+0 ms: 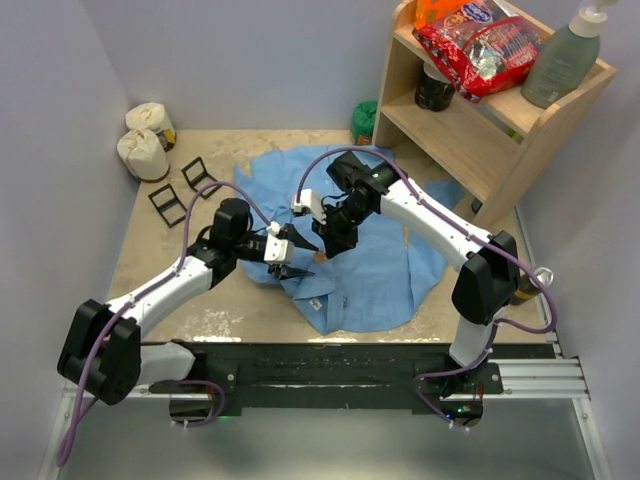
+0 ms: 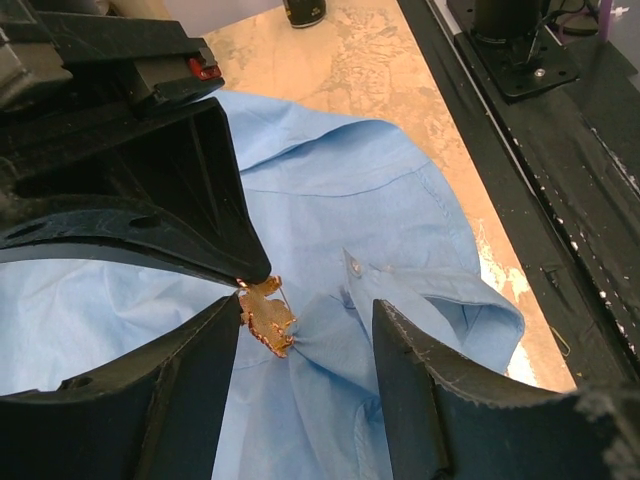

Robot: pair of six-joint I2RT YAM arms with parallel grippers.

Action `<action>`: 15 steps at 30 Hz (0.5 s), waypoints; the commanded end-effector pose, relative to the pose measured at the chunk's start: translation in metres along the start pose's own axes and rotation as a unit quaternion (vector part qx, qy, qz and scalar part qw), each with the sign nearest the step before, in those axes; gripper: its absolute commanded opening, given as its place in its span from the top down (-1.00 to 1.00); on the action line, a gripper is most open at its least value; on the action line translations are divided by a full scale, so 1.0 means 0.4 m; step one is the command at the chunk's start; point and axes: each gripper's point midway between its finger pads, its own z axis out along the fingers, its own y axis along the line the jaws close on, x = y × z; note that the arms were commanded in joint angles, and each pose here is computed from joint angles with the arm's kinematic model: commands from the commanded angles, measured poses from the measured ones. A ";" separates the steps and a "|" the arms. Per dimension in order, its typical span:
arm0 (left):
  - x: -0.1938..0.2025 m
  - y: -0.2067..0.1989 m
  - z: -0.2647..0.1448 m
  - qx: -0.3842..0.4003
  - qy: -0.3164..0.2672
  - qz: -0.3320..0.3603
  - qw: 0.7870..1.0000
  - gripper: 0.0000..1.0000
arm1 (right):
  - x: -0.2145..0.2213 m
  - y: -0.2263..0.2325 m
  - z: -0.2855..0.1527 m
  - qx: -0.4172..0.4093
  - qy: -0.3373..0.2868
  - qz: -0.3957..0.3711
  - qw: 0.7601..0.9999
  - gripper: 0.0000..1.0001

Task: Remove the brooch from the garment
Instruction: Remove the brooch from the clothes.

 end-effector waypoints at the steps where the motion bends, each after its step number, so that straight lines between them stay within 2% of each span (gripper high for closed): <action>1: -0.019 0.009 -0.009 -0.018 0.000 0.026 0.999 -0.21 | -0.044 0.021 -0.033 -0.010 -0.035 -0.007 0.999 1.00; 6: -0.018 0.050 -0.019 -0.060 0.017 0.023 0.998 -0.20 | -0.036 0.025 -0.020 -0.019 -0.032 -0.001 0.999 1.00; 15: -0.010 0.069 -0.009 -0.057 0.020 0.011 0.998 -0.21 | -0.027 0.026 0.008 -0.038 -0.028 0.012 0.999 1.00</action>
